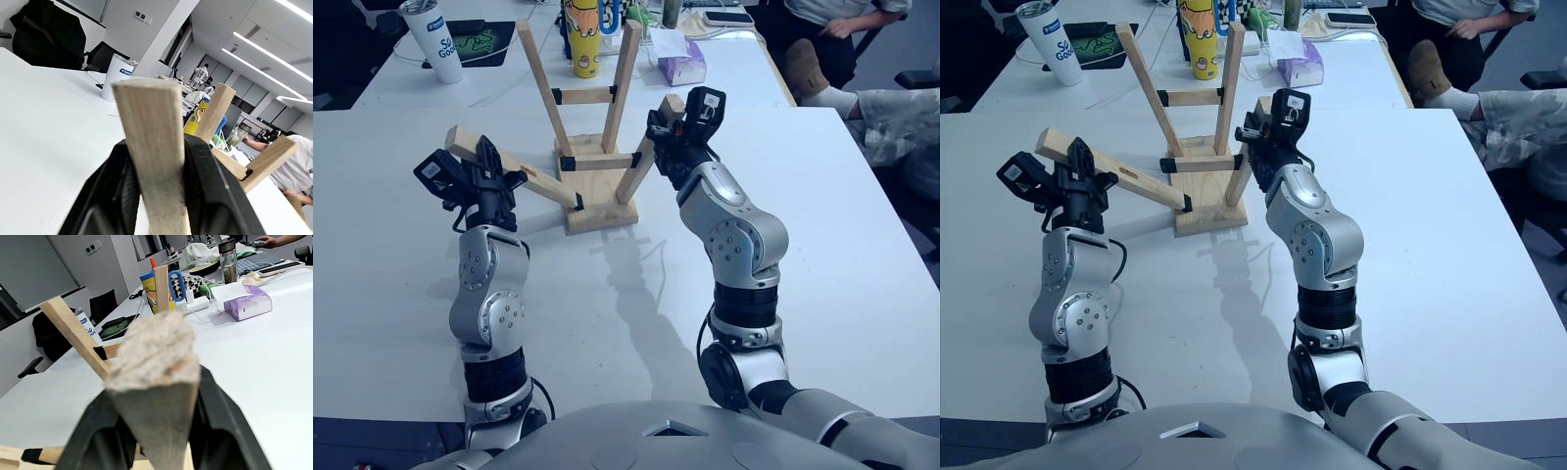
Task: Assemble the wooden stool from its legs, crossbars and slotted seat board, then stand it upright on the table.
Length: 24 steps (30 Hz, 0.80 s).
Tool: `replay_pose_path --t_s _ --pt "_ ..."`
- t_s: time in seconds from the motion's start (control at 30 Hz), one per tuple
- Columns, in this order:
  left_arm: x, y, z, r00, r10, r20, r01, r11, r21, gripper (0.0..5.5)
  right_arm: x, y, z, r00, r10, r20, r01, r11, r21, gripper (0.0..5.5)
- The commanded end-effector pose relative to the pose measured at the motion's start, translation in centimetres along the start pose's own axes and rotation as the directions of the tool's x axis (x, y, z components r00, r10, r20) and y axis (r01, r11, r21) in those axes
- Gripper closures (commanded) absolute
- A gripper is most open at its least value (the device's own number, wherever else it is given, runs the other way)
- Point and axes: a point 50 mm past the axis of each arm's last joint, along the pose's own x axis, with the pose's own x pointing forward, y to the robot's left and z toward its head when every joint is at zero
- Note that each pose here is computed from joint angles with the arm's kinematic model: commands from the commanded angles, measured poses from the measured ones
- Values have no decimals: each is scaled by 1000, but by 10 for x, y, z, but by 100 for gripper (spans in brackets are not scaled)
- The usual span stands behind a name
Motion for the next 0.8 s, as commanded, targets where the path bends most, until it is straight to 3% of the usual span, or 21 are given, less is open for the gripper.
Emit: replay_pose_path --t_s 0.03,0.4,0.8 --pt "-3 10 -29 978 100 -183 -68 982 175 447 5 30 -7 998 54 -20 -53 998 32 442" --pt "-10 -20 -37 929 143 -340 -91 982 165 447 5 42 -12 998 70 -9 -70 998 1 443" --pt "-16 -32 -47 921 55 -387 48 967 252 447 5 57 -14 986 166 -17 -165 986 18 443"
